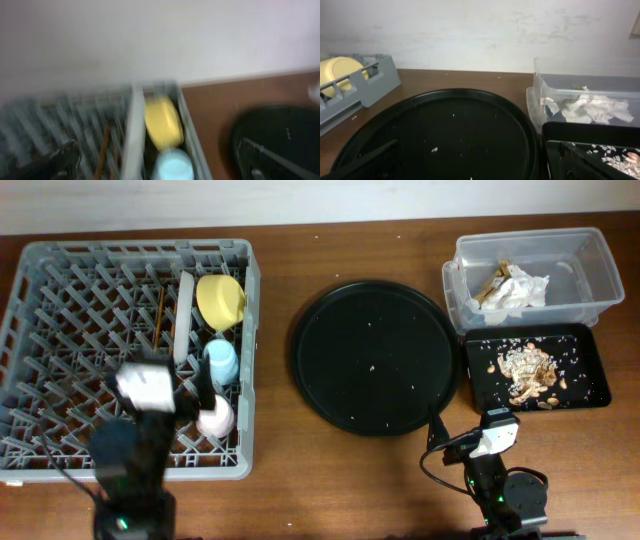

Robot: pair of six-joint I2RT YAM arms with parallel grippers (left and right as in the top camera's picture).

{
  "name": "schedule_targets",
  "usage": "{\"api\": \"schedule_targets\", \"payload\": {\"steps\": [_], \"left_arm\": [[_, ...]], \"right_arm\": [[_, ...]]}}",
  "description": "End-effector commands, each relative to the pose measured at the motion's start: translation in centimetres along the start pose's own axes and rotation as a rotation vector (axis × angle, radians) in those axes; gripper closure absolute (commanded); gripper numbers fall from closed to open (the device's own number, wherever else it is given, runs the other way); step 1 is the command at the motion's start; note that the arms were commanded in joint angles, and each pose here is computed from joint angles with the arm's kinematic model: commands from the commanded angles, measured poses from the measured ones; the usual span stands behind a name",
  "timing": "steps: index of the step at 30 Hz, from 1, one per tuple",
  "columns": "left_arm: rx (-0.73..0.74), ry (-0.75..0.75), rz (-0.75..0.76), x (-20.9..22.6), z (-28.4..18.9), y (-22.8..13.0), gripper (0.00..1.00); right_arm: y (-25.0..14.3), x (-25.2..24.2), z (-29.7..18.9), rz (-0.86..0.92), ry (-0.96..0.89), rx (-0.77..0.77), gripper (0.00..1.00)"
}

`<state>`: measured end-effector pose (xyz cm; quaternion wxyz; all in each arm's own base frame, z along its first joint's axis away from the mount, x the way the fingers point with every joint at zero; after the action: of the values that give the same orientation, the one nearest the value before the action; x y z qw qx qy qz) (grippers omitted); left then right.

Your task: Sort waste into correct bins and load items into the dishwasher rack

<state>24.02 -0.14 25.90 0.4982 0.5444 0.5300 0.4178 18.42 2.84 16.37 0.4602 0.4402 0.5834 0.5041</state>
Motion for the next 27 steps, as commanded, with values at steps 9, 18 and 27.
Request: {"api": "schedule_targets", "payload": {"steps": [9,18,27], "left_arm": [[-0.096,0.037,0.034,-0.3,-3.0,-9.9,0.01],[-0.082,0.067,0.031,0.0,-3.8,-10.5,0.01],[-0.081,0.066,0.031,0.0,-3.8,-10.5,0.01]], "right_arm": [[-0.2,0.1,0.0,-0.008,0.002,0.001,0.02],[-0.2,0.1,0.0,-0.008,0.002,0.001,0.02],[-0.2,0.1,0.0,-0.008,0.002,0.001,0.02]]}}
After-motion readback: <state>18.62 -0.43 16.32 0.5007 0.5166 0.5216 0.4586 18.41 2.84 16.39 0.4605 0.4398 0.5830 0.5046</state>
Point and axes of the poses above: each gripper's point midway between its finger pads, its own z axis out along the fingers, its own x axis along the line the jaws close on, y = z × x, the point moved 6 cm from there along -z, back along the fingers, and after that the axes turned 8 degrees about -z, right-handed, at the moved point
